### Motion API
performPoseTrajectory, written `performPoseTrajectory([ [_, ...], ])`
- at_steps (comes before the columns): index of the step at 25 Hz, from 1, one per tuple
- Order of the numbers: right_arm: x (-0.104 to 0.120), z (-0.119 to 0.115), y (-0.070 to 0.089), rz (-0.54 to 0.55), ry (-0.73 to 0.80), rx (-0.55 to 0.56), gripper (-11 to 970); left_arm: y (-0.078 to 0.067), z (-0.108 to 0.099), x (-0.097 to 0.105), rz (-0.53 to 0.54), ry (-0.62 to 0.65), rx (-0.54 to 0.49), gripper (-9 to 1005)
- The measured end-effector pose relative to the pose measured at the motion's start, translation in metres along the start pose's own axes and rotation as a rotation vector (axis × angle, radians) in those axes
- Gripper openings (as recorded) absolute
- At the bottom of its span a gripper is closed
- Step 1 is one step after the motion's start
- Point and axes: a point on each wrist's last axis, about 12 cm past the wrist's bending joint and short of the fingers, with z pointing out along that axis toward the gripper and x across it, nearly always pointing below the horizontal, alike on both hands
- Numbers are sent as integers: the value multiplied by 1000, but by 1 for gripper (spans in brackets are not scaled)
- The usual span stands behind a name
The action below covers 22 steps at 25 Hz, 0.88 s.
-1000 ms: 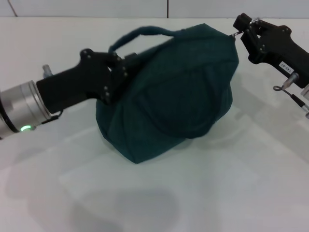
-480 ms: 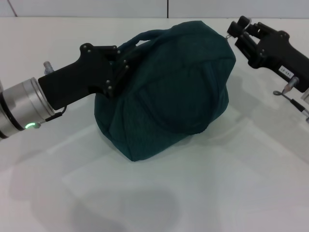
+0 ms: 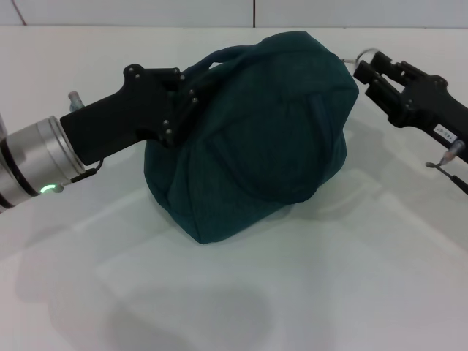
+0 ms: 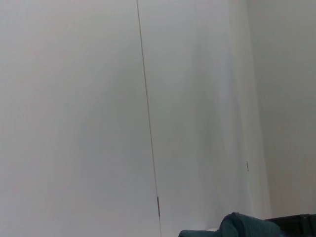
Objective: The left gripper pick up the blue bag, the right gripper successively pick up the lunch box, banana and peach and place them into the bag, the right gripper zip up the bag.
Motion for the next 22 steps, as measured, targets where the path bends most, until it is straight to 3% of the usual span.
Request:
performPoseTrajectory([
  [14,7,-16,-12,-14,43,88,351,-2,2,1,-8,-2,4,47],
  [22,14,-9,-6,-99,109,38,349,-3,2,1,-13,-6,9,49],
])
